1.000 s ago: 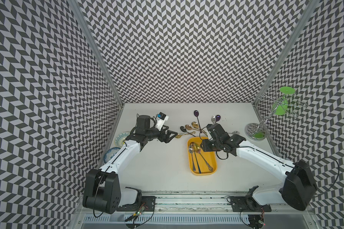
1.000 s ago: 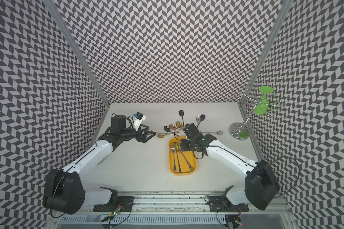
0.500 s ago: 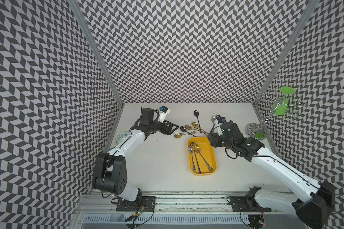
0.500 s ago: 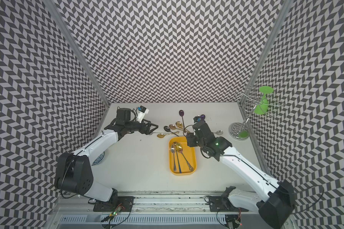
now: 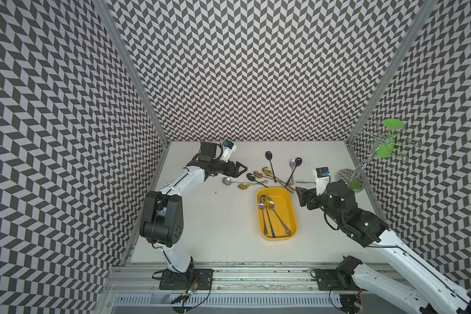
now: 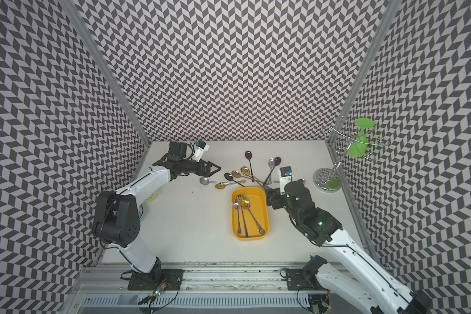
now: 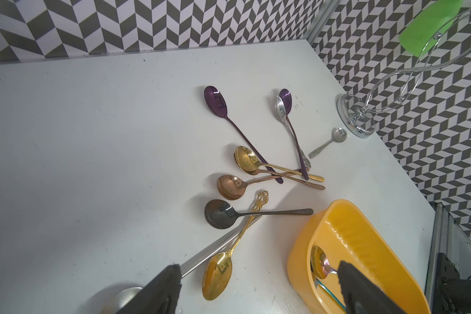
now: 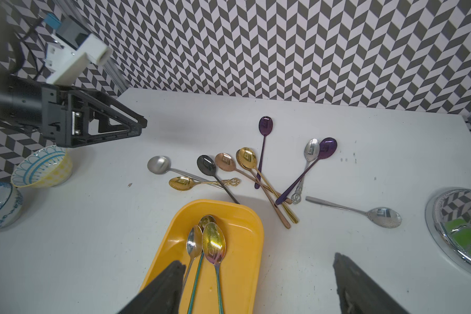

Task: Put the spoon into the storage box
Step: Pick up the spoon from the center of the board.

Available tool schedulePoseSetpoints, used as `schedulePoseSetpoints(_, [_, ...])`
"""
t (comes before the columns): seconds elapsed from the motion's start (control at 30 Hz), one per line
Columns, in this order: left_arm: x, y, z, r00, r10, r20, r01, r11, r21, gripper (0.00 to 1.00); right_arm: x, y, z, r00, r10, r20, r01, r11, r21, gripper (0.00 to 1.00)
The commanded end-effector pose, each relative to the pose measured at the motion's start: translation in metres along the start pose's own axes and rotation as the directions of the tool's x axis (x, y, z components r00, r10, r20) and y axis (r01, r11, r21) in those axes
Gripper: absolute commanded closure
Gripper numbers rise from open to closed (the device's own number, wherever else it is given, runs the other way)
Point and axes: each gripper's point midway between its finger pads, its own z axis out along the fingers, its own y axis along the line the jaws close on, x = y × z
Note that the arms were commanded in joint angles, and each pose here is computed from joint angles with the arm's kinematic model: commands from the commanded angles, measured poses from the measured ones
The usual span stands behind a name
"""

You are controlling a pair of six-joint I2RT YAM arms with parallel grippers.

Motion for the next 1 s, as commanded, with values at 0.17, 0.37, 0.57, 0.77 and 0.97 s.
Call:
schedulePoseSetpoints(0.17, [0.001, 0.009, 0.02, 0.998, -0.032, -0.054, 0.031, 0.999, -0.01, 0.05, -0.017, -0.018, -0.016, 0.979, -0.032, 0.2, 0.02, 0.998, 0.061, 0.0])
schedulePoseSetpoints(0.37, [-0.001, 0.016, 0.041, 0.993, -0.069, -0.094, 0.072, 0.997, 0.031, 0.1, -0.013, -0.032, -0.025, 0.962, -0.027, 0.27, -0.004, 0.993, 0.115, 0.0])
schedulePoseSetpoints(0.57, [0.006, 0.027, 0.062, 0.984, -0.112, -0.141, 0.122, 0.99, 0.065, 0.2, -0.012, -0.037, -0.028, 0.955, -0.027, 0.295, -0.013, 0.991, 0.133, 0.0])
schedulePoseSetpoints(0.77, [0.021, 0.037, 0.078, 0.971, -0.156, -0.183, 0.171, 0.982, 0.073, 0.28, -0.01, -0.038, -0.027, 0.955, -0.033, 0.294, -0.01, 0.99, 0.141, 0.0])
schedulePoseSetpoints(0.97, [0.029, 0.041, 0.09, 0.96, -0.189, -0.209, 0.211, 0.973, 0.092, 0.33, -0.009, -0.037, -0.026, 0.956, -0.034, 0.292, -0.006, 0.991, 0.135, 0.0])
